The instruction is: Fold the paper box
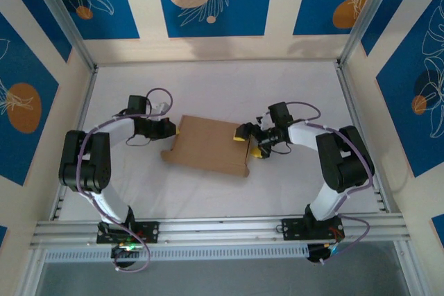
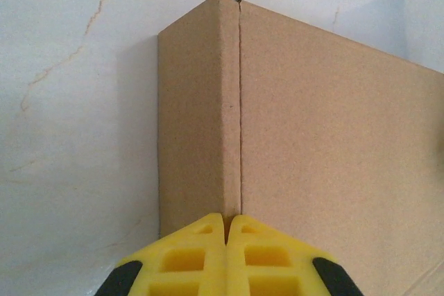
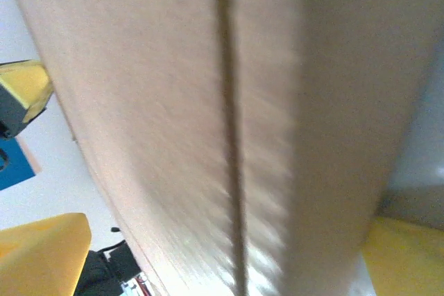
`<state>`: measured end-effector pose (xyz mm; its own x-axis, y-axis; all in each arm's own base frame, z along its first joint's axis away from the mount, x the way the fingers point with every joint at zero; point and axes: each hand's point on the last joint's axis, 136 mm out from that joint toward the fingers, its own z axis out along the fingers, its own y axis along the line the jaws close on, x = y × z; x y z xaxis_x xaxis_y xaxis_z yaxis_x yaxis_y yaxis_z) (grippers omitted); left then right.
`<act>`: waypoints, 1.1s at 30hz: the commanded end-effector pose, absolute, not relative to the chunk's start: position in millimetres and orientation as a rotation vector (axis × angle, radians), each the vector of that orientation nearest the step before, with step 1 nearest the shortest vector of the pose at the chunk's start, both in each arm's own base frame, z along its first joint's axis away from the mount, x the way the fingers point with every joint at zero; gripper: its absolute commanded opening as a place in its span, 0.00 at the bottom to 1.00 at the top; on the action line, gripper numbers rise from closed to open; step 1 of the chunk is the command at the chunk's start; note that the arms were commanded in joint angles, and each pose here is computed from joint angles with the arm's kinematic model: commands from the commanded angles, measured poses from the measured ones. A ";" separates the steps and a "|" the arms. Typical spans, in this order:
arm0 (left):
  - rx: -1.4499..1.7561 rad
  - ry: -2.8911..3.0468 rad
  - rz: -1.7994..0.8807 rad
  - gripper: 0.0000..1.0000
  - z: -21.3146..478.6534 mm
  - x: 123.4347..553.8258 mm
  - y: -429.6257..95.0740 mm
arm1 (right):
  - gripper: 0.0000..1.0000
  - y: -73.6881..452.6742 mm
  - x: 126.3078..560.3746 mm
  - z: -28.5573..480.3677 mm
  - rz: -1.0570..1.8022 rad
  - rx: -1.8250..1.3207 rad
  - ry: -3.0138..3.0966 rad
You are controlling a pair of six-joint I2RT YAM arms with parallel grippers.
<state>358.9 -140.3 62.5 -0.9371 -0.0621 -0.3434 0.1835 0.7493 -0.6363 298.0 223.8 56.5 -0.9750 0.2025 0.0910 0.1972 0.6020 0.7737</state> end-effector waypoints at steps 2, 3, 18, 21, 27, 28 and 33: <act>-0.052 2.847 -0.814 0.00 3.1 327.3 -111.4 | 1.00 254.8 300.4 81.8 1.576 0.279 2.698; -0.049 2.842 -0.819 0.00 4.7 327.9 -112.3 | 1.00 257.0 301.8 87.3 1.593 0.275 2.673; 0.000 2.724 -0.844 0.26 49.7 334.8 -131.6 | 0.63 236.1 301.2 125.3 1.557 0.454 2.621; 0.005 2.660 -0.687 0.39 75.2 340.2 -115.2 | 0.58 228.4 296.5 125.0 1.514 0.439 2.627; 0.110 2.431 -0.335 0.69 150.1 340.5 -91.0 | 0.50 211.3 290.2 125.0 1.527 0.546 2.627; 0.130 2.376 -0.240 0.76 166.0 339.6 -88.1 | 0.49 209.6 289.3 125.9 1.532 0.563 2.629; 0.555 2.035 -0.129 1.00 238.3 303.4 -144.8 | 0.46 203.8 286.6 132.9 1.600 0.614 2.622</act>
